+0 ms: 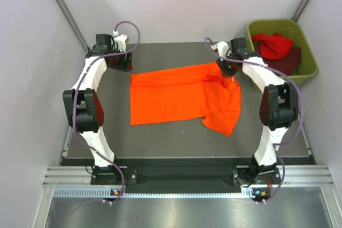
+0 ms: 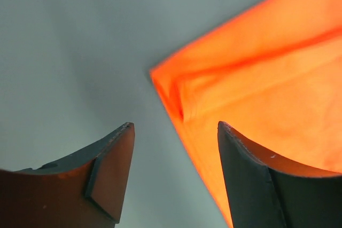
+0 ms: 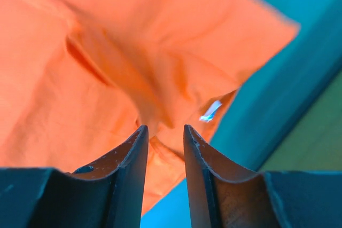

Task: Fold and stack the t-shirts
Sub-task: Fold the tshirt

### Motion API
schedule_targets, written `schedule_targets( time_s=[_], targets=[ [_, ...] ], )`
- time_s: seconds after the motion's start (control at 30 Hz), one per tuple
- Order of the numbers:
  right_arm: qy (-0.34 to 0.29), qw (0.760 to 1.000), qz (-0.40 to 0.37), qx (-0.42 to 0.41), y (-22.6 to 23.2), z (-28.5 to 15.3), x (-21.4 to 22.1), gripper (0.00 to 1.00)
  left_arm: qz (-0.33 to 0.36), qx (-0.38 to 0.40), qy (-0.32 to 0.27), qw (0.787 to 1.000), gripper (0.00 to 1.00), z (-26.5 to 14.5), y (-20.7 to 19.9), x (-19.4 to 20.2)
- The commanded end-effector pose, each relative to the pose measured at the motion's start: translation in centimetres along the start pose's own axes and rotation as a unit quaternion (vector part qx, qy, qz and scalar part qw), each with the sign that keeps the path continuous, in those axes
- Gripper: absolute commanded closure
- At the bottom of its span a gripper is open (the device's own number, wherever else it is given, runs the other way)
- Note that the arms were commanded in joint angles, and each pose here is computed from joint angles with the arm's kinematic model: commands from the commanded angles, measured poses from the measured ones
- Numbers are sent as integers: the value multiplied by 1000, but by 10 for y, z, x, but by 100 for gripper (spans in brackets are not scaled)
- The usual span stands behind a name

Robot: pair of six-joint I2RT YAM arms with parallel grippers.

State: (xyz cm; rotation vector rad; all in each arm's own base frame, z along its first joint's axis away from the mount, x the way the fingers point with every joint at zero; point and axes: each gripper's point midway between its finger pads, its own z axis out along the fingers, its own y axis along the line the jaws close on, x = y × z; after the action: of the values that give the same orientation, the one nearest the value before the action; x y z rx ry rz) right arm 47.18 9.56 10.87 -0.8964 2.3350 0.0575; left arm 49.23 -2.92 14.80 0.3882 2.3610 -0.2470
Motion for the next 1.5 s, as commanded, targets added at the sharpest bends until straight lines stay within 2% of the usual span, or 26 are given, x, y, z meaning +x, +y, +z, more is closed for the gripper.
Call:
schedule_targets(
  time_s=[0.0, 0.17, 0.23, 0.27, 0.37, 0.53, 0.83, 0.93, 0.97, 1.07, 1.23, 1.47],
  targets=[
    [-75, 997, -6, 21, -18, -15, -58, 67, 8, 35, -63, 997, 33, 10, -13, -48],
    [-69, 997, 33, 1, -23, 19, -75, 67, -55, 100, -4, 993, 42, 65, -23, -35],
    [-70, 997, 43, -2, -24, 33, -80, 68, -59, 104, -18, 993, 42, 70, -22, -48],
    [-72, 997, 41, -1, -24, 37, -81, 68, -46, 116, -16, 992, 43, 78, -39, -50],
    [-66, 997, 36, -8, -16, 46, -80, 68, -46, 132, -12, 990, 45, 85, -50, -47],
    [-45, 998, 30, -35, 2, 48, -67, 69, -47, 150, -1, 988, 47, 84, -65, -40],
    [21, 993, 34, -114, 53, 9, -27, 69, -45, 149, -4, 988, 47, 73, -68, -42],
    [35, 990, 31, -137, 70, 4, -16, 69, -53, 153, -11, 987, 40, 73, -69, -47],
    [40, 989, 29, -142, 76, 3, -12, 69, -55, 154, -16, 986, 35, 76, -69, -50],
    [38, 988, 25, -145, 85, 5, -14, 69, -70, 160, -21, 984, 32, 83, -70, -55],
    [30, 990, 16, -136, 86, 10, -25, 69, -71, 143, -3, 987, 34, 102, -62, -42],
    [40, 990, 17, -136, 83, 27, -22, 69, -46, 93, 38, 994, 42, 102, -34, -16]
  ],
)
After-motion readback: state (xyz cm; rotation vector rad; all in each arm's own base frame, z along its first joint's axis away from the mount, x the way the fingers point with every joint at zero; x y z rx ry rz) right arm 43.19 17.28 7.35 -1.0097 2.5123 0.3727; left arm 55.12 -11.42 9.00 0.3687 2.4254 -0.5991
